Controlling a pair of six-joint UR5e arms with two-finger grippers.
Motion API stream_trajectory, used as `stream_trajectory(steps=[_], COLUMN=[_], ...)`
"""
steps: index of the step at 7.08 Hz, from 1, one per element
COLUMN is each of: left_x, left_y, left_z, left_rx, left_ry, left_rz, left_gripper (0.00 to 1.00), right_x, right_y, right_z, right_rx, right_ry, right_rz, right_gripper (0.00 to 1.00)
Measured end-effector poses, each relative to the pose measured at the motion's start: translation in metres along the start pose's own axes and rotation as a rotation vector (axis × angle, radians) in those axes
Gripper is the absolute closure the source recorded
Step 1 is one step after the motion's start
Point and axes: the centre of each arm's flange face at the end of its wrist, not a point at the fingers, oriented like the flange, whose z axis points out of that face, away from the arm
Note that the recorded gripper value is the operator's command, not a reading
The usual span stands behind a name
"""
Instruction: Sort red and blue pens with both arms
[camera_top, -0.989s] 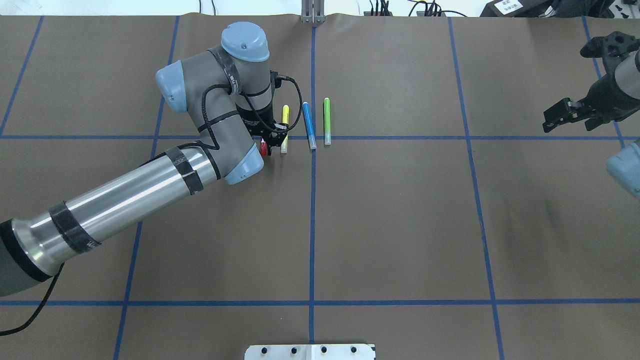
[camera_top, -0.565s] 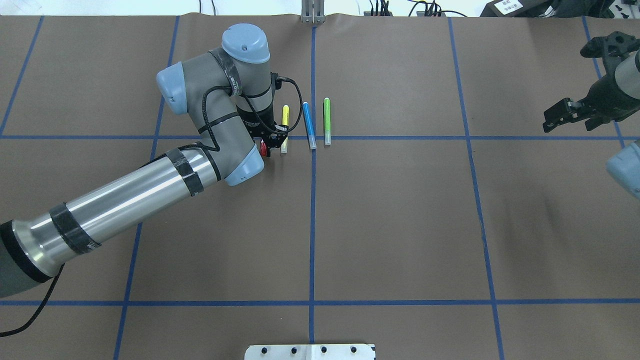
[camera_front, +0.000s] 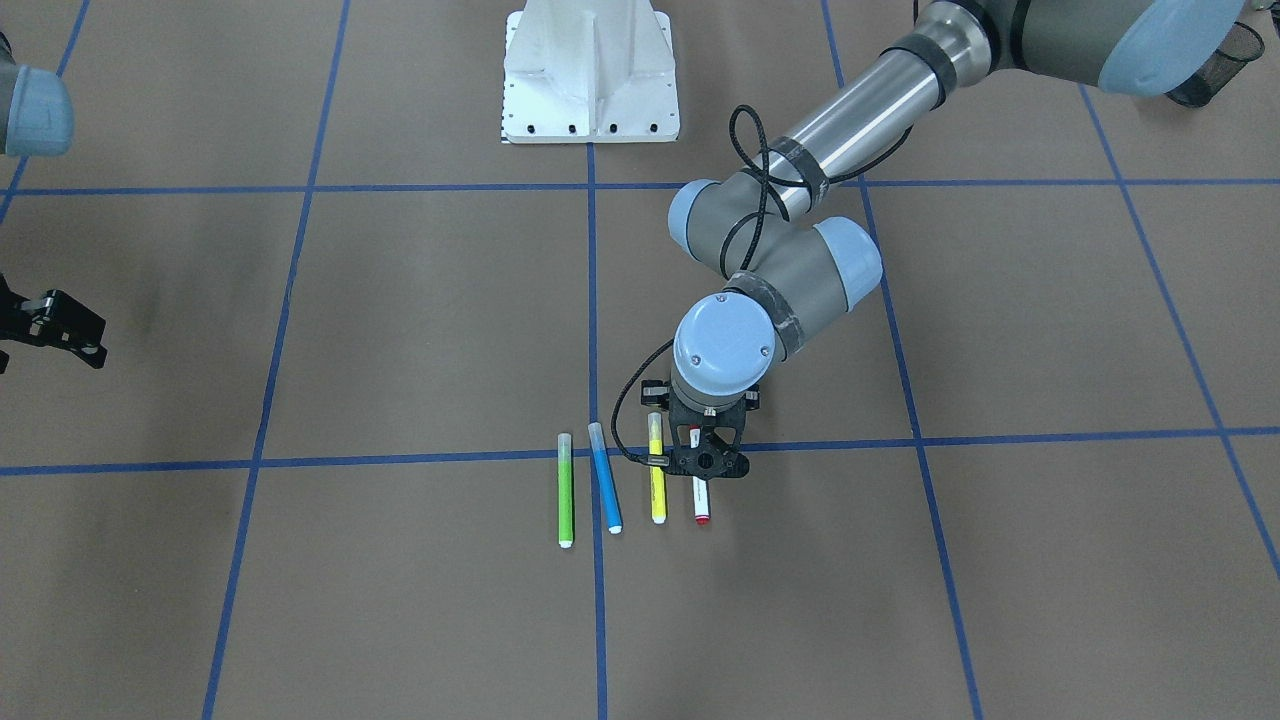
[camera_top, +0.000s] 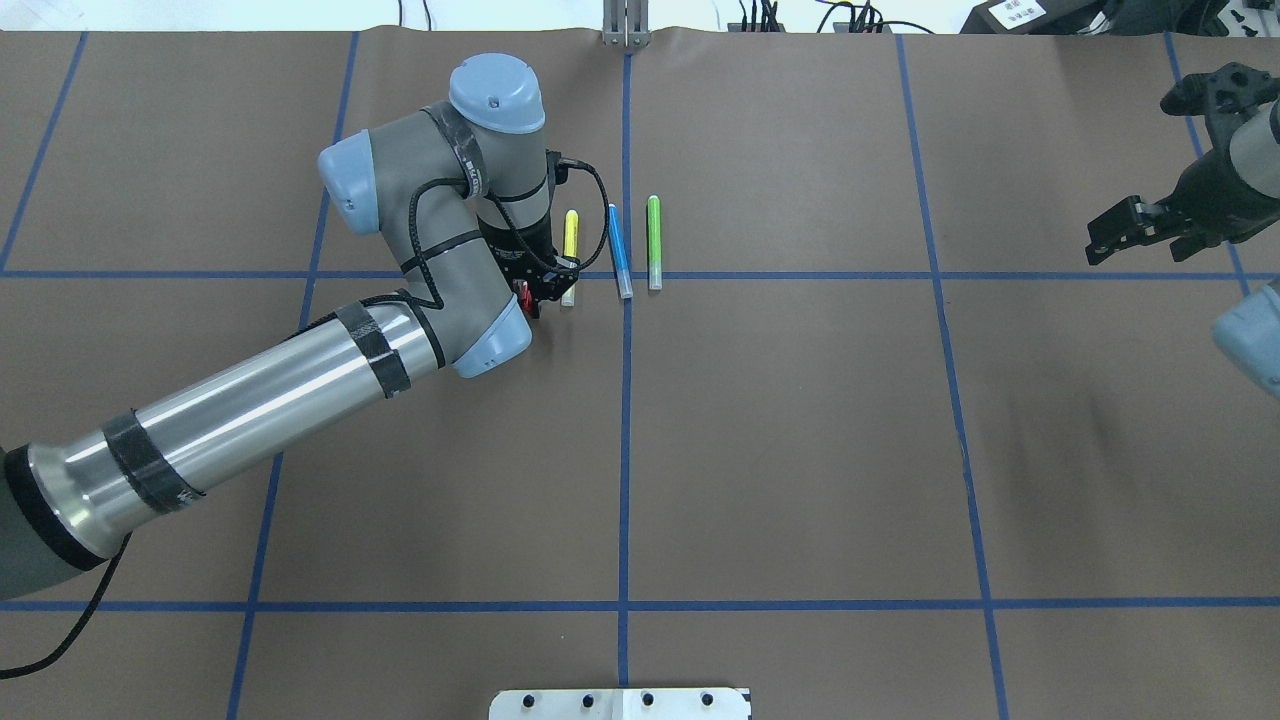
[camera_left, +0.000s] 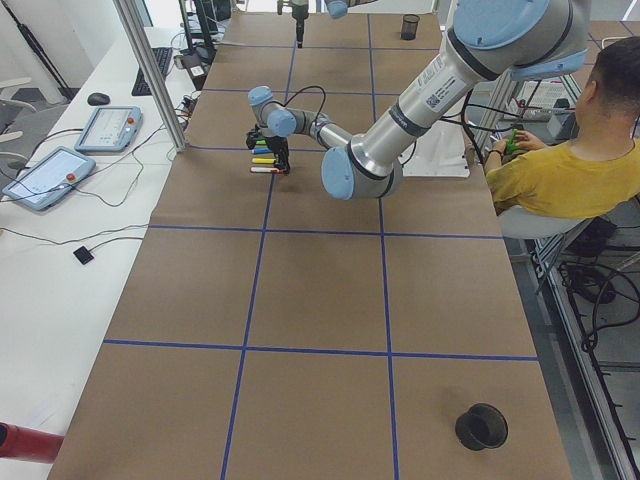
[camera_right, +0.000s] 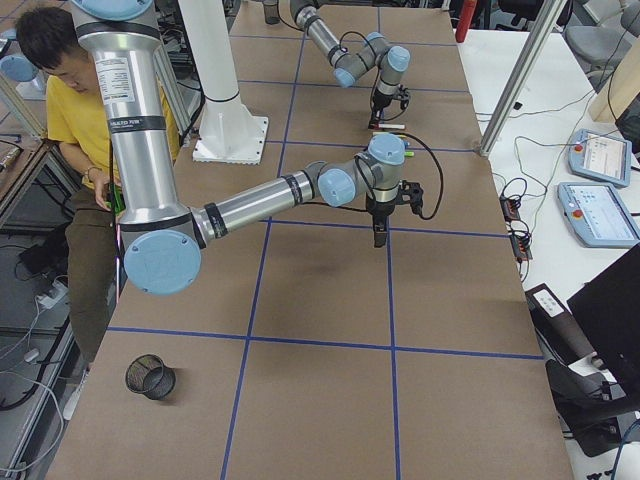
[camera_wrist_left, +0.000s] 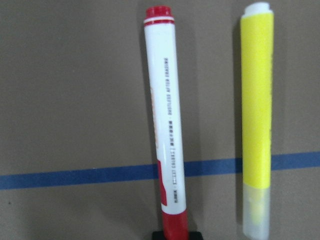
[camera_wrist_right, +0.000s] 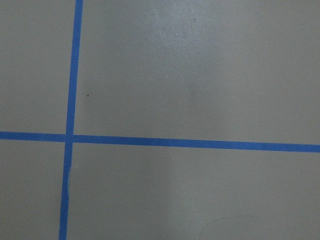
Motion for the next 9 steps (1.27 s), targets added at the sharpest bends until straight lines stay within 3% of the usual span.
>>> stream_trajectory(steps=[1,2,3,4,9], left_x=[0.0,0.001,0.001,0.001,-0.006], left_y=[0.0,0.001,0.001,0.001,0.018], left_z=[0.0,0.001,0.0,0.0,-0.034], left_rx=[0.0,0.0,0.0,0.0,0.028], left_ry=[0.0,0.001,0.001,0.001,0.025], left_rz=[0.001,0.002,0.002,0.003,0.024], left_gripper=[0.69,0.78,0.95,1.0,1.0], right_x=[0.0,0.0,0.0,0.0,-0.001], right_y=[0.0,0.0,0.0,0.0,0.0], right_z=[0.0,0.0,0.0,0.0,-0.001], right_rx=[-0.001,-0.001,-0.001,0.0,0.001], right_ry=[0.0,0.0,0.0,0.0,-0.002], right_rz=[0.0,0.0,0.0,0.0,-0.001], right_gripper=[0.0,0.0,0.0,0.0,0.0])
